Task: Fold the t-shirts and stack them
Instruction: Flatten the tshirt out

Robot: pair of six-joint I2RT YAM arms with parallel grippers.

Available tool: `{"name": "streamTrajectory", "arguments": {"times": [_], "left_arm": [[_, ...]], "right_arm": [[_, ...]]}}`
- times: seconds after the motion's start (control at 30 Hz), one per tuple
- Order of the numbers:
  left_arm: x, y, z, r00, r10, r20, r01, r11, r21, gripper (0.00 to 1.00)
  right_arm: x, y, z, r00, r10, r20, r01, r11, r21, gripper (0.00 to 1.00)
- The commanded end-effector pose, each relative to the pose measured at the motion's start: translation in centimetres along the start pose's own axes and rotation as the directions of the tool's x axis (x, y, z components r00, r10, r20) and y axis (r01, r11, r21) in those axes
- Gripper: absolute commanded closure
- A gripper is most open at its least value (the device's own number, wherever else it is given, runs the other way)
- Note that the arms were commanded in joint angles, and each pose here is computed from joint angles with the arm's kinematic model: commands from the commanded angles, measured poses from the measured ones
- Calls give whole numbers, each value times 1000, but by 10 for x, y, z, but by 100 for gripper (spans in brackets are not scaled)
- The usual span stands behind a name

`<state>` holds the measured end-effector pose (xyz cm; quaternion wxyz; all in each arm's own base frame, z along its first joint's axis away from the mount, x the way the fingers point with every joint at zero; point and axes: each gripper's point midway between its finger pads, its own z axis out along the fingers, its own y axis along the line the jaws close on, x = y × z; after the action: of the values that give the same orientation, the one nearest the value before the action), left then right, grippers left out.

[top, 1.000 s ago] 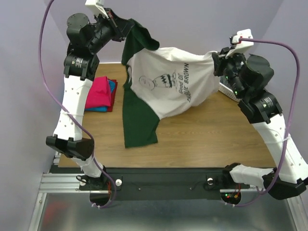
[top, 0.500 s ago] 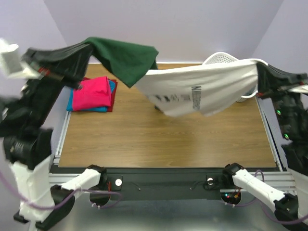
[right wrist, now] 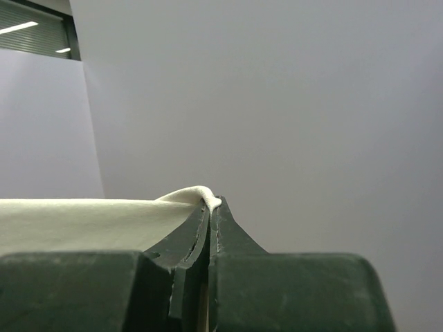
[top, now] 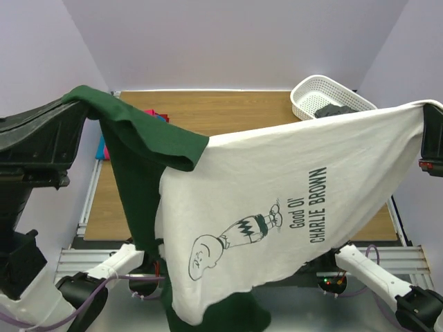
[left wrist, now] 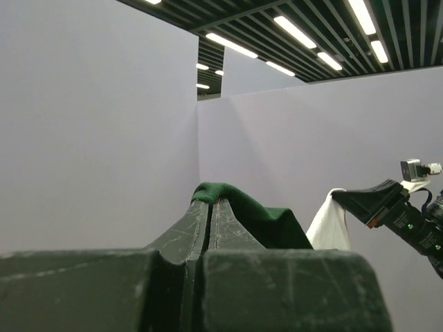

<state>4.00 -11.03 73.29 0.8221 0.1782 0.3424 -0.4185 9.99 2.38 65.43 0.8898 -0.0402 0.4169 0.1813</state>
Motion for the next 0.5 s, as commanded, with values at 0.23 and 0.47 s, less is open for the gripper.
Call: {"name": "streamTrajectory", "arguments": {"times": [0.23, 0.47], "left_arm": [[155, 133, 47, 965, -88, -247, 28, 971, -239, 100], [389, 325, -22, 787, -243, -567, -240, 726, -644, 90]], "right_arm": [[113, -25, 15, 973, -31, -231, 69, 985, 157, 100], [336, -49, -13, 843, 56, -535, 143, 936, 322, 100]]}}
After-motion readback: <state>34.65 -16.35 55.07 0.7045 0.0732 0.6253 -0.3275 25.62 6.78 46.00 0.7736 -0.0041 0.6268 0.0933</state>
